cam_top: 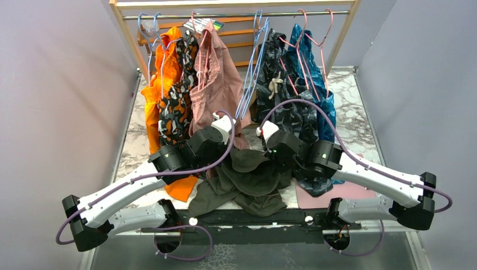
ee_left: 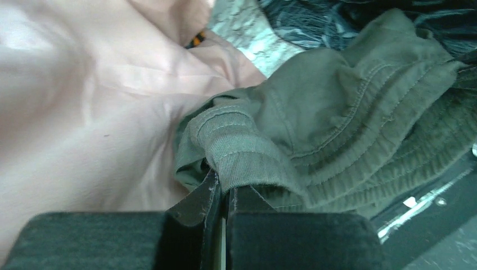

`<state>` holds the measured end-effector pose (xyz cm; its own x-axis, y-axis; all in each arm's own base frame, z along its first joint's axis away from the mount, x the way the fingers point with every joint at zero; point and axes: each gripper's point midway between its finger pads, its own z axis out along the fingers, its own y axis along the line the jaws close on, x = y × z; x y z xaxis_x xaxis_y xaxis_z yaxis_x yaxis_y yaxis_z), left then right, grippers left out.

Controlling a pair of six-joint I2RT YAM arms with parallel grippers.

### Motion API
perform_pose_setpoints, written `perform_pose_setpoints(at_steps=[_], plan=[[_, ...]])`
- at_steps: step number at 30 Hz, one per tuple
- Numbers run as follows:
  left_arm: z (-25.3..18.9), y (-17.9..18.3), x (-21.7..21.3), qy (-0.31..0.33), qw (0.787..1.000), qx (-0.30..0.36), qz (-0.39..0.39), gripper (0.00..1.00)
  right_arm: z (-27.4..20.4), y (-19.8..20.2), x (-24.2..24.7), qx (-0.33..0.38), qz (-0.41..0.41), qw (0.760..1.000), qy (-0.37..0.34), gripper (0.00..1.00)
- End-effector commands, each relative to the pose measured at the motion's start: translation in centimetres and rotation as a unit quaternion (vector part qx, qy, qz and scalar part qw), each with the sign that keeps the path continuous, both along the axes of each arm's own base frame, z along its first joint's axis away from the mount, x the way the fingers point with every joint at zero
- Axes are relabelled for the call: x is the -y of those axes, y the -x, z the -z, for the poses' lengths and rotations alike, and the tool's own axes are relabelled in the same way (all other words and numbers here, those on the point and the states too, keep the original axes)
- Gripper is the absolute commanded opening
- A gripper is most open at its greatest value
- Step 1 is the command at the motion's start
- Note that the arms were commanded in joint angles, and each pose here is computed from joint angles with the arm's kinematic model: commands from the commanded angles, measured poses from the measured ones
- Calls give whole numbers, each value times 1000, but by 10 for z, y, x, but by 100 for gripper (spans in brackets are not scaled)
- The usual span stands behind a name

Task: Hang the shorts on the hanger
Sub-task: Adjust the shorts at the center of the board.

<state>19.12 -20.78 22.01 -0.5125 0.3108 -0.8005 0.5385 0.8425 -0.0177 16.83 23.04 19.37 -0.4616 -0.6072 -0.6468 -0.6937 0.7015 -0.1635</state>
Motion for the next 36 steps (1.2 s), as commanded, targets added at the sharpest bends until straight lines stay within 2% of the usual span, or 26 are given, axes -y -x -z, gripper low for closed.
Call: perform_pose_setpoints(at_steps=[1, 6, 13, 19, 36], plan=[[3, 20, 29, 64, 995, -40, 64, 1, -19, 22, 2, -51, 51, 994, -77, 1], [23, 28, 39, 84, 991, -67, 74, 7, -13, 25, 14, -56, 104, 986, -119, 1], [40, 39, 34, 98, 988, -98, 62, 53, -19, 16, 29, -25, 157, 976, -150, 1], [43, 49, 27, 115, 985, -114, 54, 79, -25, 10, 35, -5, 175, 971, -162, 1], [44, 50, -12, 72, 989, -125, -31, 82, -34, 6, 43, 19, 187, 965, -181, 1]])
